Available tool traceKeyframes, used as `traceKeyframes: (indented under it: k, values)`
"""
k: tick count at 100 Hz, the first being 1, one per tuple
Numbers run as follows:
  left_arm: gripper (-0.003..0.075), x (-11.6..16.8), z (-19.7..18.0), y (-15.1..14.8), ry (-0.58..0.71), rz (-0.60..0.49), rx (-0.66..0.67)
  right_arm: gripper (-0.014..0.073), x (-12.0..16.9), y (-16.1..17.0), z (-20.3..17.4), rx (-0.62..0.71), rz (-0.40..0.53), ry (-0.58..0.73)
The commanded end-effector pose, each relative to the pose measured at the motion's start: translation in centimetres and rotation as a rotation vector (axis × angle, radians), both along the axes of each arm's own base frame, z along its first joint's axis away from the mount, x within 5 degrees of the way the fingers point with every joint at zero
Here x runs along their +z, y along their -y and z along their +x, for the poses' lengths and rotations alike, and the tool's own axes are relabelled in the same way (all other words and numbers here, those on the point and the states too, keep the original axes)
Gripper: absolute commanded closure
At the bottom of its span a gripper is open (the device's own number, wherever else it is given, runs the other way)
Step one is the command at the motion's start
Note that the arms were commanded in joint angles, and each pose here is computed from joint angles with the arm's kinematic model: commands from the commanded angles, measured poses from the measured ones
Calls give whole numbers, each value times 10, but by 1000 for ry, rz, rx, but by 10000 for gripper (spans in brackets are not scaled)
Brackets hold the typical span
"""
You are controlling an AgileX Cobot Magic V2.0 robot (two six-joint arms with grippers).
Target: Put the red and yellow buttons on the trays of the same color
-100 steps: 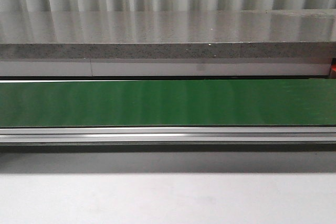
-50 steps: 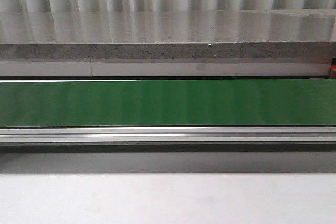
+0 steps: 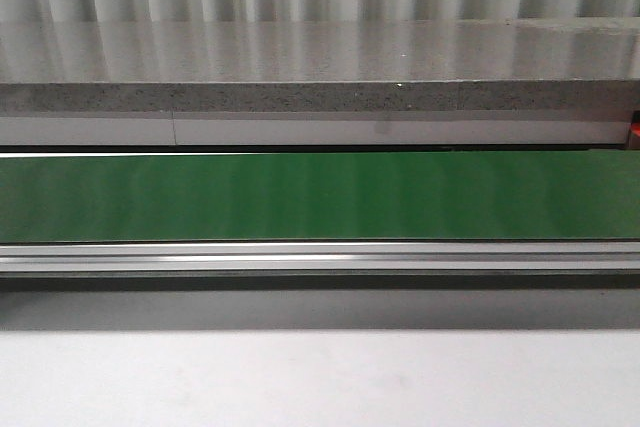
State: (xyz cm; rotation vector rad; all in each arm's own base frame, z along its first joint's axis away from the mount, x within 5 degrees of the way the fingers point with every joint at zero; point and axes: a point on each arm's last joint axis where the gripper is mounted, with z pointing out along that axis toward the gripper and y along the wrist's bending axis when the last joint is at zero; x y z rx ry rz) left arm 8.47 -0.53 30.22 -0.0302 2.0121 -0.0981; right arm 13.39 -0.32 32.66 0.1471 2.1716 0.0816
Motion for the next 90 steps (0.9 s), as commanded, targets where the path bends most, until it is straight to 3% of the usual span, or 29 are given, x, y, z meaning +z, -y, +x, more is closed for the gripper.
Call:
traceKeyframes:
  k: [1,8,13,27,41,90]
  values:
    - [288,14,2,1,96,-15,-8,662,14,0,3,2,-16,95]
    - [183,14,2,1,95,-15,-8,662,14,0,3,2,-16,95]
    - [160,14,2,1,93,-15,-8,662,14,0,3,2,-16,95]
    - [165,14,2,0,89,-15,1,662,14,0,3,2,-16,95]
    - [164,16,11,-10,18,-61,148,662,14,0,3,2,-16,95]
    - [166,6,106,-53,-252,-147,453,662,14,0,3,2,-16,95]
